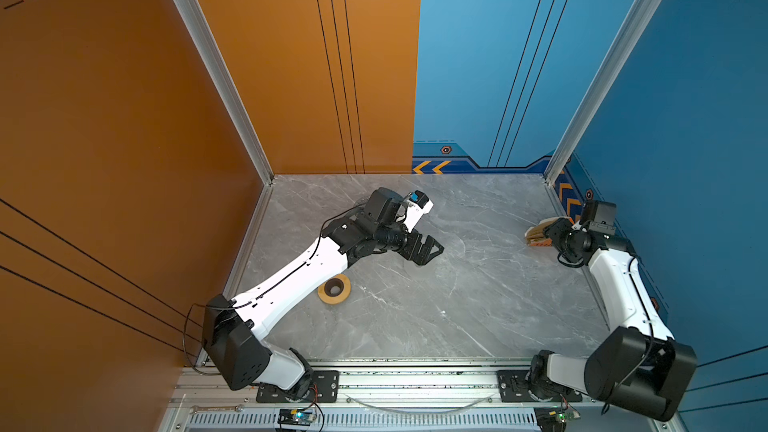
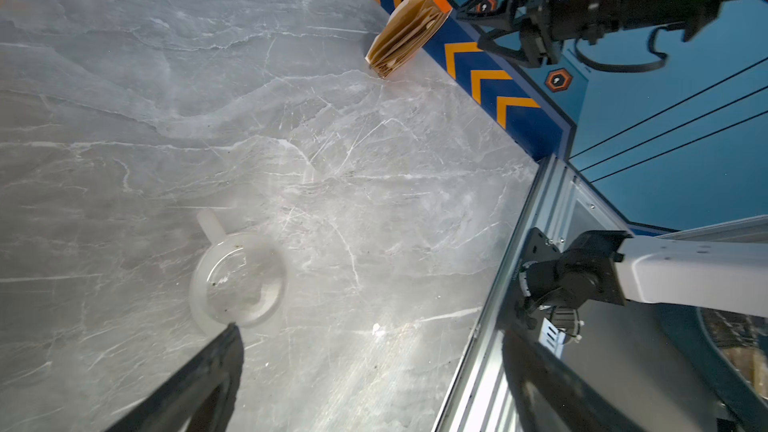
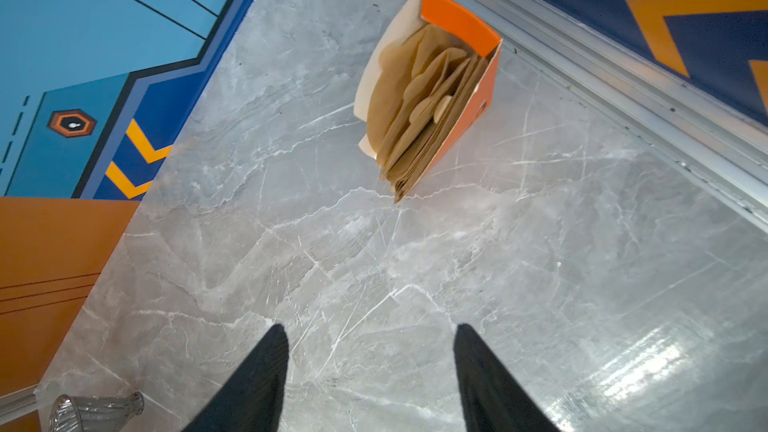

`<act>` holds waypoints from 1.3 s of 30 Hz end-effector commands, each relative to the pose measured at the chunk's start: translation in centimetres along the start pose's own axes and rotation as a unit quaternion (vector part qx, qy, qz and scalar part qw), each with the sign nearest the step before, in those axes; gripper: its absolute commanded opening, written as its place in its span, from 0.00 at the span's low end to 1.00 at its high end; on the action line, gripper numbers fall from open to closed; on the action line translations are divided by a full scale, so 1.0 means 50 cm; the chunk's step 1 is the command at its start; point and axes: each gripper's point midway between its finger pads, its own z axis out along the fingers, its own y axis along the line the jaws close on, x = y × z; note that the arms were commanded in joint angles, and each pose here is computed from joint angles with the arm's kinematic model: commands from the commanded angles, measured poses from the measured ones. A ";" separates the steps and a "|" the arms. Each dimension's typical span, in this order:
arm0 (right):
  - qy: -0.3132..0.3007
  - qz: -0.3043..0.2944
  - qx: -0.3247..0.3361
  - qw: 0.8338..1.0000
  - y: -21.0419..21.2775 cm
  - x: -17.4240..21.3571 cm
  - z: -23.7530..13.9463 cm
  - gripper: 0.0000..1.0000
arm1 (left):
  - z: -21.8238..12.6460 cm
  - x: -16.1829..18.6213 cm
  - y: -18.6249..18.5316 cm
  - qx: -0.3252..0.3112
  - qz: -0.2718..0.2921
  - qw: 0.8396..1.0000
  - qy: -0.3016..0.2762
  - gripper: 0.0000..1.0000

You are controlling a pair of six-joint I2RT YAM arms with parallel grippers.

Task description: Place the coffee filter in the dripper

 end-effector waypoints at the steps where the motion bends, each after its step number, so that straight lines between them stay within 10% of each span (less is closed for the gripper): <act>1: 0.039 0.014 0.026 0.999 -0.023 -0.013 0.013 0.56 | -0.025 -0.032 -0.039 0.041 -0.017 0.999 -0.028 0.98; 39: 0.055 0.065 0.125 0.988 -0.101 -0.132 0.155 0.27 | -0.043 -0.034 0.010 0.016 -0.062 0.998 -0.027 0.98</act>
